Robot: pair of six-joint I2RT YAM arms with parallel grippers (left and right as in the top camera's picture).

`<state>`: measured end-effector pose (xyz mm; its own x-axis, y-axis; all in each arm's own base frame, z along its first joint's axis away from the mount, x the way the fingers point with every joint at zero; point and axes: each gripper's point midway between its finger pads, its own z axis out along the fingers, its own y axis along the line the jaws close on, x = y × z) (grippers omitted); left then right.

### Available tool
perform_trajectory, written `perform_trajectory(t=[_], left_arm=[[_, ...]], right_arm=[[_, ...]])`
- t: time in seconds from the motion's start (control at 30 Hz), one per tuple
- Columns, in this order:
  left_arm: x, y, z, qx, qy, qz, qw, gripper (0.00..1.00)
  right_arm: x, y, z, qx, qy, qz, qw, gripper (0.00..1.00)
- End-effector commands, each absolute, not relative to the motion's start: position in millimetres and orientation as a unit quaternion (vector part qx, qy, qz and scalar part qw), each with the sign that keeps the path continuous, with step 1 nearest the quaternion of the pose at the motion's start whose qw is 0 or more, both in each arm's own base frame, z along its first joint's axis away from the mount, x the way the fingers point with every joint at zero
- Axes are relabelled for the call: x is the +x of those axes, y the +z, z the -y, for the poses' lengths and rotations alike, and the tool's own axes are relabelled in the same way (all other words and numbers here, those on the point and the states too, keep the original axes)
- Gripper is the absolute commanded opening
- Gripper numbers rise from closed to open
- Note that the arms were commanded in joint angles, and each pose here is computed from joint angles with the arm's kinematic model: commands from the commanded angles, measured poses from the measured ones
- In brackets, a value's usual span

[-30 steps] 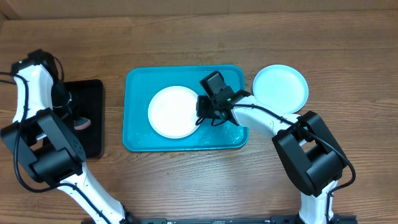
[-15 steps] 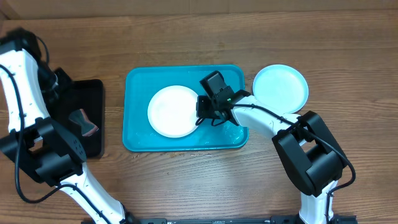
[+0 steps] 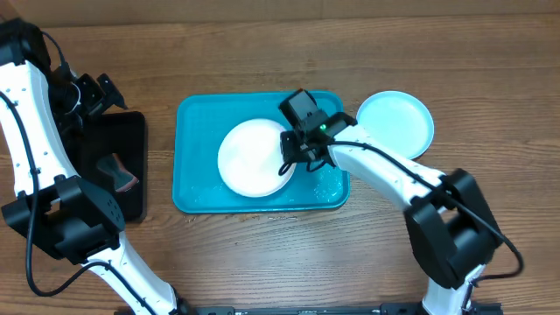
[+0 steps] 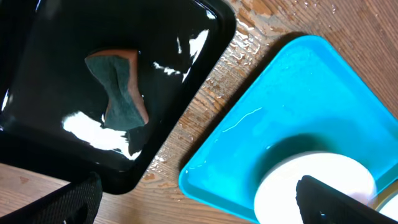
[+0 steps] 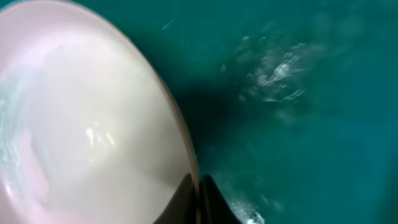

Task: Clean dirty plates on tray and stack at the side
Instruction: 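Lift the pink-rimmed plate with the right gripper and stack it on the plates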

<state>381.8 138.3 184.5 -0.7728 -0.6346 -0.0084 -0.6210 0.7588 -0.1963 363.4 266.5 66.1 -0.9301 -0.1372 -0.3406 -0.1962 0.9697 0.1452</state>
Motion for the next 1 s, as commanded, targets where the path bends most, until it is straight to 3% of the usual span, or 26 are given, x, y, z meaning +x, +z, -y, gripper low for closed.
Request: perform_trajectory(t=[0.0, 0.6, 0.97], left_arm=[[383, 190, -135, -0.326, -0.099, -0.939, 0.046, 1.0], [383, 190, -135, -0.326, -0.099, -0.939, 0.046, 1.0], [383, 190, -135, -0.326, -0.099, -0.939, 0.046, 1.0]], right_arm=[[393, 144, -243, -0.136, -0.026, -0.951, 0.278, 0.04], [398, 264, -151, -0.176, -0.367, -0.855, 0.323, 0.04], [382, 302, -172, -0.237, -0.478, -0.769, 0.351, 0.04]])
